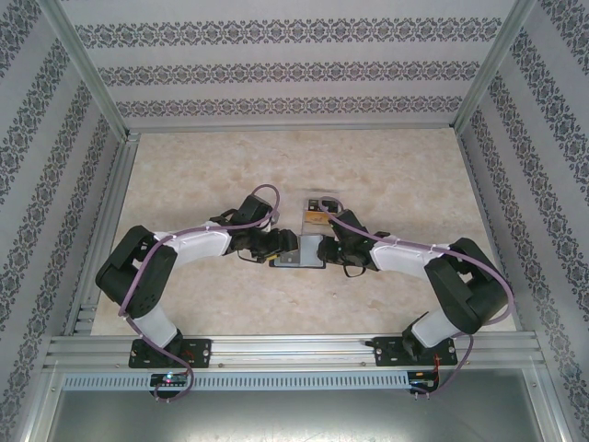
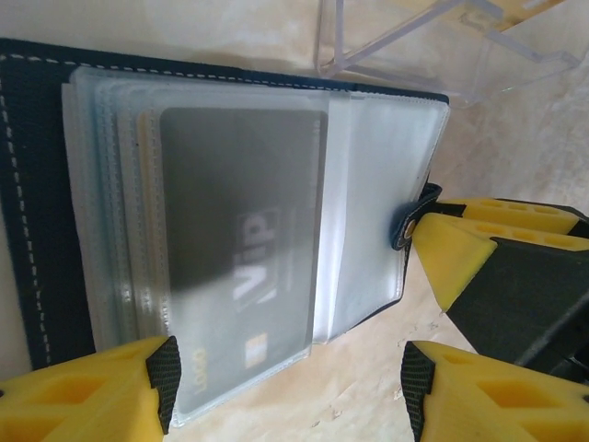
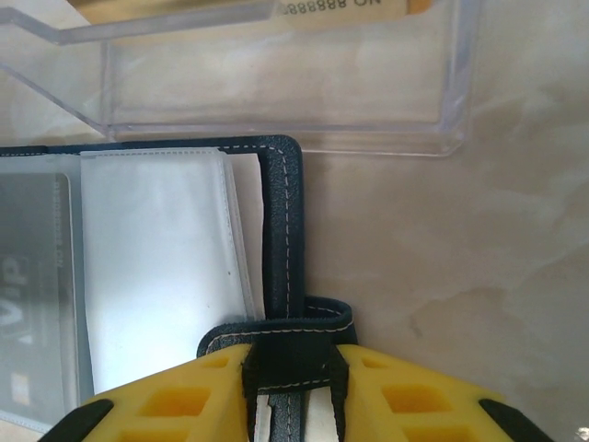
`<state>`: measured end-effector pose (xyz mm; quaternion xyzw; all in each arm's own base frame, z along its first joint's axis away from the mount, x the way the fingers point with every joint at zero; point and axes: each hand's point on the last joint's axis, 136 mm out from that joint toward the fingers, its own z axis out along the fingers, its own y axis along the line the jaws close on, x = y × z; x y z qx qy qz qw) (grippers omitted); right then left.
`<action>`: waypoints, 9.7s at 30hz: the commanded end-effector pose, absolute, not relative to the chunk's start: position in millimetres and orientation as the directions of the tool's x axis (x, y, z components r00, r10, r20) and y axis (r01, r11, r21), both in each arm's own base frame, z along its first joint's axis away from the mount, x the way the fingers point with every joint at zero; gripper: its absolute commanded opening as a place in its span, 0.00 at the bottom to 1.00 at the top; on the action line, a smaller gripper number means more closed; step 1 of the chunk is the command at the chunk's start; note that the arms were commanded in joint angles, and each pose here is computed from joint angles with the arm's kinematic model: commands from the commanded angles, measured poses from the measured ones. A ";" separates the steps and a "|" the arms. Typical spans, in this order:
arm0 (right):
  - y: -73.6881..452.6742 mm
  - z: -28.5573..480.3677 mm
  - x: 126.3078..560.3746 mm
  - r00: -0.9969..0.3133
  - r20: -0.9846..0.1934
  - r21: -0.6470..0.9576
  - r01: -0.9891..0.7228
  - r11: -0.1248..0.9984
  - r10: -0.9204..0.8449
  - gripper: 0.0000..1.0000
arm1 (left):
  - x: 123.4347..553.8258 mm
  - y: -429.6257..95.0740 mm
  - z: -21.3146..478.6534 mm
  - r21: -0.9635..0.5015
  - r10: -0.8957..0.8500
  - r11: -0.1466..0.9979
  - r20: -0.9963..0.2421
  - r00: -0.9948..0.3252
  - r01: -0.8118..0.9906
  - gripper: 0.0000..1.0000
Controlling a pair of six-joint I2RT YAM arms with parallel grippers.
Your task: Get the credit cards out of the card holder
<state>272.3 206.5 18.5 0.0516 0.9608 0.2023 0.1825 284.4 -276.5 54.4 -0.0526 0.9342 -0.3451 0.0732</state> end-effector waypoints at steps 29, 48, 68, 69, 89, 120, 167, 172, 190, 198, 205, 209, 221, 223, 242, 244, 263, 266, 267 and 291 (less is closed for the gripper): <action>206.7 -6.8 249.1 -0.965 -0.229 0.361 0.041 0.932 0.131 0.31 | 285.9 -271.7 43.9 -0.605 -0.125 0.795 -0.091 -0.988 -0.045 0.65; 209.6 -9.0 251.5 -0.967 -0.222 0.360 0.038 0.932 0.125 0.31 | 294.3 -308.5 73.7 -0.763 -0.098 0.646 -0.087 -0.991 0.004 0.73; 208.0 -10.0 251.3 -0.966 -0.214 0.371 0.055 0.927 0.143 0.30 | 303.1 -361.3 92.7 -0.853 -0.022 0.519 -0.077 -0.997 0.054 0.73; 207.1 -9.8 251.5 -0.966 -0.216 0.370 0.055 0.928 0.144 0.30 | 302.9 -360.9 92.0 -0.852 -0.024 0.522 -0.075 -0.997 0.052 0.73; 198.1 45.4 275.4 -0.919 -0.356 0.384 0.019 0.923 0.168 0.27 | 299.5 -280.2 74.1 -0.717 -0.179 0.695 -0.099 -0.979 -0.055 0.60; 235.4 2.0 264.4 -0.969 -0.245 0.342 -0.056 0.938 0.031 0.09 | 303.8 -298.4 51.3 -0.730 -0.150 0.678 -0.014 -0.989 -0.093 0.47; 226.5 -1.8 261.6 -0.972 -0.228 0.344 -0.028 0.939 0.055 0.11 | 289.8 -243.2 57.6 -0.699 -0.160 0.710 -0.035 -0.986 -0.090 0.08; 227.5 1.7 262.1 -0.970 -0.234 0.354 -0.027 0.935 0.061 0.11 | 286.6 -230.9 69.5 -0.703 -0.179 0.706 -0.058 -0.982 -0.087 0.08; 284.2 113.9 284.6 -0.928 -0.338 0.687 -0.132 0.715 0.154 0.31 | 287.5 -250.6 150.7 -0.863 -0.195 0.503 -0.157 -0.968 0.039 0.06; 297.0 150.8 294.2 -0.929 -0.279 0.859 -0.130 0.495 0.241 0.31 | 289.5 -263.6 176.5 -0.919 -0.183 0.381 -0.176 -0.967 0.095 0.03; 293.3 149.4 298.7 -0.935 -0.218 0.911 -0.092 0.403 0.280 0.28 | 290.1 -266.0 180.5 -0.925 -0.175 0.364 -0.180 -0.968 0.106 0.03; 292.3 147.4 299.8 -0.940 -0.191 0.925 -0.076 0.371 0.284 0.28 | 291.1 -266.1 179.6 -0.926 -0.175 0.363 -0.178 -0.968 0.104 0.03; 292.5 145.1 295.2 -0.957 -0.126 0.951 -0.041 0.307 0.260 0.28 | 300.0 -264.6 181.6 -0.927 -0.189 0.361 -0.184 -0.965 0.106 0.02; 291.1 146.1 294.7 -0.956 -0.127 0.952 -0.043 0.302 0.264 0.27 | 301.4 -264.5 182.7 -0.927 -0.192 0.360 -0.186 -0.964 0.107 0.03; 269.1 181.0 304.5 -0.937 -0.200 0.951 -0.114 0.289 0.286 0.00 | 302.7 -255.1 168.0 -0.913 -0.193 0.402 -0.157 -0.969 0.068 0.68; 262.0 182.3 305.7 -0.932 -0.242 0.926 -0.138 0.352 0.269 0.00 | 303.8 -249.9 168.6 -0.906 -0.201 0.418 -0.161 -0.966 0.064 0.79; 199.1 184.0 342.8 -0.447 -0.656 -0.101 -0.747 0.657 -0.608 0.00 | 301.8 -205.9 186.4 -0.779 -0.273 0.617 -0.339 -0.900 0.107 0.99; 200.8 172.3 348.1 -0.362 -0.558 -0.210 -0.809 0.549 -0.747 0.00 | 298.1 -203.8 185.1 -0.780 -0.281 0.617 -0.338 -0.898 0.100 0.99; 204.4 168.0 347.8 -0.313 -0.532 -0.246 -0.832 0.497 -0.787 0.00 | 296.7 -203.6 183.9 -0.782 -0.283 0.616 -0.335 -0.899 0.098 0.99; 227.0 128.1 381.6 -0.062 -0.380 -0.402 -0.888 0.225 -0.923 0.00 | 289.6 -199.0 183.1 -0.780 -0.296 0.620 -0.328 -0.897 0.081 1.00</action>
